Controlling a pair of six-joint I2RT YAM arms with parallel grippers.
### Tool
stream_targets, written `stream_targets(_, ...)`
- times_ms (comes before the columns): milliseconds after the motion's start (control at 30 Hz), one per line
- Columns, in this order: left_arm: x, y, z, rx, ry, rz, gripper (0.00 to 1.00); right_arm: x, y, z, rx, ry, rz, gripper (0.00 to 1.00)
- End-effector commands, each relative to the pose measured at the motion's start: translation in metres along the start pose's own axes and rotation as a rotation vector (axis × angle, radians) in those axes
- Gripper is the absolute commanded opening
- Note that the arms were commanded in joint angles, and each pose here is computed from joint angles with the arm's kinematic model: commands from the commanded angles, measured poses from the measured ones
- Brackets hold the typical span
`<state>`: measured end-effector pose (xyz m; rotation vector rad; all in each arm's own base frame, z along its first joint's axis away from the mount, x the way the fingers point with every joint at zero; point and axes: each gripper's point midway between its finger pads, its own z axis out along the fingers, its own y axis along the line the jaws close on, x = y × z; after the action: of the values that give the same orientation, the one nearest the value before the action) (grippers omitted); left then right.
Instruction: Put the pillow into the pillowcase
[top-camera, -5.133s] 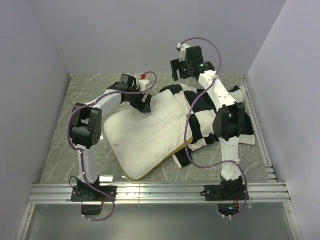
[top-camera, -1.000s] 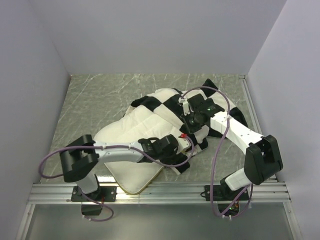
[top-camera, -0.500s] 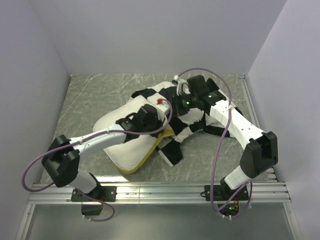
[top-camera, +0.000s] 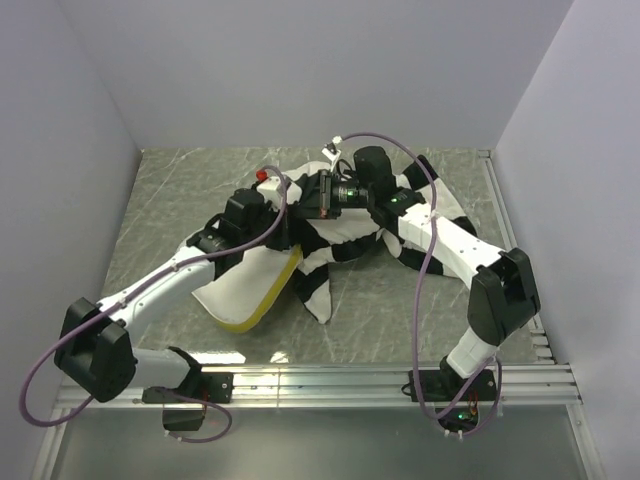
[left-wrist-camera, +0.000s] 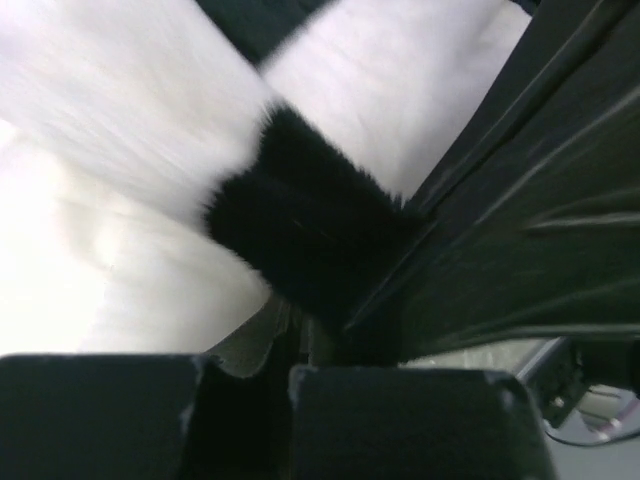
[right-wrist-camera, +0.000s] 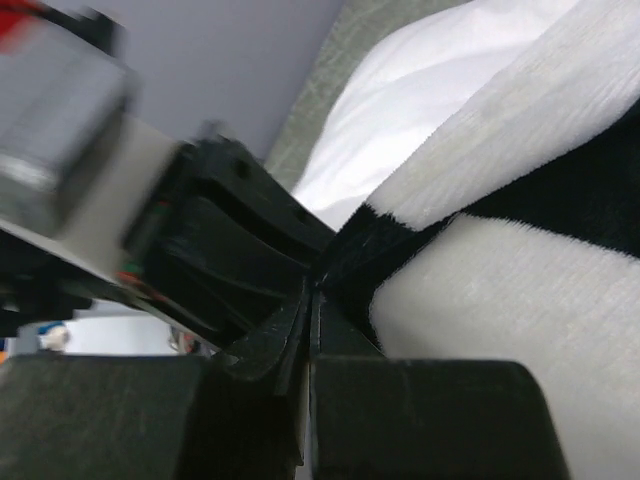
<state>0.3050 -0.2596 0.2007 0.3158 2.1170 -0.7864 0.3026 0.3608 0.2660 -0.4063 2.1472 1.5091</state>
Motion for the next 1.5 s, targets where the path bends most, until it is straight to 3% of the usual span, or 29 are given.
stream_targets(0, -0.024, -0.027, 0.017, 0.145, -0.105, -0.079, 0.00, -0.002, 0.084, 0.000, -0.272, 0.040, -0.041, 0.00)
stream_targets(233, -0.013, -0.032, 0.046, 0.230, -0.081, -0.109, 0.00, -0.026, 0.052, -0.014, -0.186, -0.004, -0.004, 0.03)
stream_targets(300, -0.018, -0.032, 0.057, 0.238, -0.065, -0.065, 0.00, -0.039, 0.034, -0.029, -0.121, -0.047, -0.049, 0.23)
stream_targets(333, -0.018, -0.034, 0.059, 0.261, -0.039, -0.049, 0.06, -0.040, 0.014, -0.036, -0.045, -0.057, -0.050, 0.46)
stream_targets(433, -0.009, -0.029, 0.067, 0.269, 0.073, 0.016, 0.36, -0.045, -0.030, -0.079, 0.141, -0.137, -0.060, 0.74)
stream_targets(467, -0.003, -0.024, 0.066, 0.250, 0.111, 0.042, 0.42, -0.052, -0.051, -0.100, 0.220, -0.185, -0.052, 0.77)
stream_targets(500, 0.005, -0.019, 0.058, 0.231, 0.160, 0.101, 0.52, -0.049, -0.057, -0.117, 0.270, -0.207, -0.057, 0.80)
stream_targets(567, 0.007, -0.015, 0.039, 0.194, 0.172, 0.177, 0.59, -0.039, -0.082, -0.144, 0.377, -0.203, -0.046, 0.80)
stream_targets(600, 0.013, -0.008, 0.033, 0.176, 0.188, 0.254, 0.70, -0.037, -0.093, -0.163, 0.423, -0.222, -0.023, 0.80)
stream_targets(667, 0.023, 0.006, 0.011, 0.086, 0.227, 0.318, 0.77, -0.019, -0.106, -0.181, 0.466, -0.189, 0.020, 0.80)
stream_targets(700, 0.030, 0.012, 0.005, 0.065, 0.253, 0.349, 0.87, -0.007, -0.114, -0.189, 0.476, -0.181, 0.058, 0.79)
stream_targets(800, 0.055, 0.024, -0.018, -0.009, 0.347, 0.510, 0.88, 0.031, -0.122, -0.192, 0.484, -0.086, 0.101, 0.78)
stream_targets(867, 0.078, 0.009, -0.027, 0.001, 0.391, 0.612, 0.89, 0.052, -0.126, -0.191, 0.489, -0.044, 0.133, 0.78)
stream_targets(900, 0.095, 0.015, -0.029, -0.037, 0.427, 0.649, 0.99, 0.065, -0.133, -0.190, 0.495, -0.018, 0.164, 0.78)
stream_targets(933, 0.110, 0.003, -0.030, -0.015, 0.454, 0.683, 0.99, 0.072, -0.136, -0.190, 0.498, -0.005, 0.176, 0.78)
stream_targets(1000, 0.133, 0.001, -0.024, -0.022, 0.506, 0.646, 0.99, 0.082, -0.140, -0.189, 0.502, 0.000, 0.190, 0.78)
stream_targets(1167, 0.183, 0.033, 0.005, -0.193, 0.636, 0.548, 0.99, 0.090, -0.143, -0.186, 0.493, -0.027, 0.201, 0.76)
stream_targets(1267, 0.175, 0.041, 0.024, -0.220, 0.619, 0.528, 0.67, 0.098, -0.148, -0.181, 0.484, -0.026, 0.183, 0.76)
stream_targets(1300, 0.163, 0.034, 0.030, -0.186, 0.601, 0.512, 0.32, 0.104, -0.150, -0.177, 0.478, -0.016, 0.188, 0.75)
stream_targets(1367, 0.130, 0.014, 0.039, -0.094, 0.554, 0.465, 0.00, 0.102, -0.153, -0.171, 0.480, -0.025, 0.169, 0.73)
stream_targets(1467, 0.077, -0.017, 0.035, 0.065, 0.466, 0.469, 0.00, 0.100, -0.152, -0.155, 0.477, -0.031, 0.119, 0.73)
